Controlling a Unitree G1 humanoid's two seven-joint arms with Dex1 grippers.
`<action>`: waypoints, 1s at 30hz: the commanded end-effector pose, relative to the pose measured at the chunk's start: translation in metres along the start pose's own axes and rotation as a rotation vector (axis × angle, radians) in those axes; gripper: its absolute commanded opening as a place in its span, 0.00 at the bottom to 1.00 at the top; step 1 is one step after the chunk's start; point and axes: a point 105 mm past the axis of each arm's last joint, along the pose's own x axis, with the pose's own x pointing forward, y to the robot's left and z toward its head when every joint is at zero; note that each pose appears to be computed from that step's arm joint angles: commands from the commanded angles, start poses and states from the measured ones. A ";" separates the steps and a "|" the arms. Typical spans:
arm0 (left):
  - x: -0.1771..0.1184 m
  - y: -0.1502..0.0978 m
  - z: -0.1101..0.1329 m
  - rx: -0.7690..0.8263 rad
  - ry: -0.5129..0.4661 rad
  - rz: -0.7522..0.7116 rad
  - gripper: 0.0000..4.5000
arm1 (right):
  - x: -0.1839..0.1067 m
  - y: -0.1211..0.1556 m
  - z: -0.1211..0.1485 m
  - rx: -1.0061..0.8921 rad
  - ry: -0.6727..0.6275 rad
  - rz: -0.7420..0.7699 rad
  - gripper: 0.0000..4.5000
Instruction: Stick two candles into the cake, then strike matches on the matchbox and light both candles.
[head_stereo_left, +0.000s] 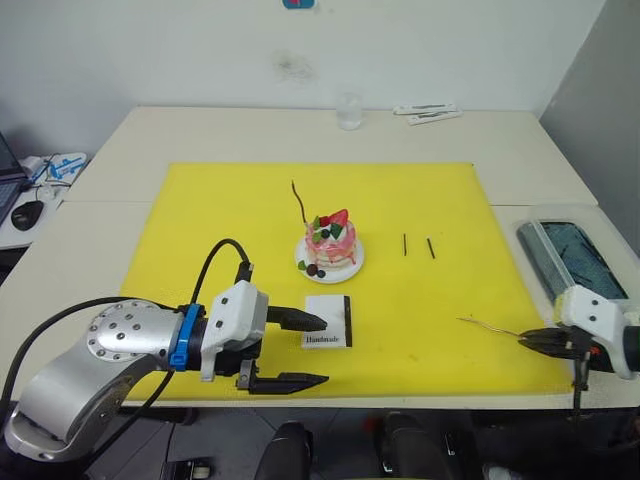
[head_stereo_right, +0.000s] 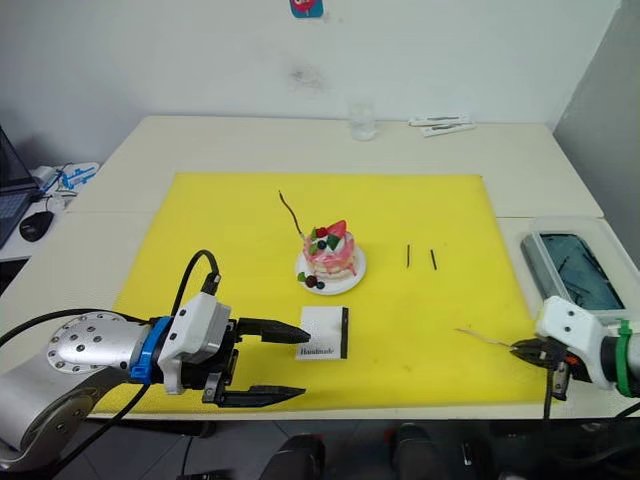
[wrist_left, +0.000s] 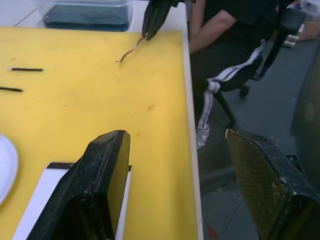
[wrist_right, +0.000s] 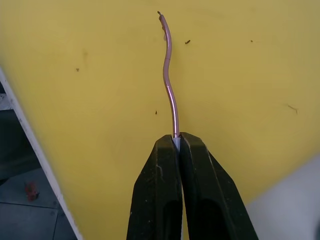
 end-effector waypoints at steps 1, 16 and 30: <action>0.001 -0.004 0.006 0.020 -0.011 -0.017 0.76 | -0.011 -0.005 0.000 -0.016 -0.015 -0.013 0.01; 0.008 -0.007 0.014 0.019 -0.056 -0.068 0.76 | 0.004 0.006 -0.004 0.014 -0.009 0.058 0.01; 0.014 -0.002 0.015 0.042 -0.061 -0.062 0.76 | -0.013 -0.003 0.018 -0.044 0.001 0.024 0.71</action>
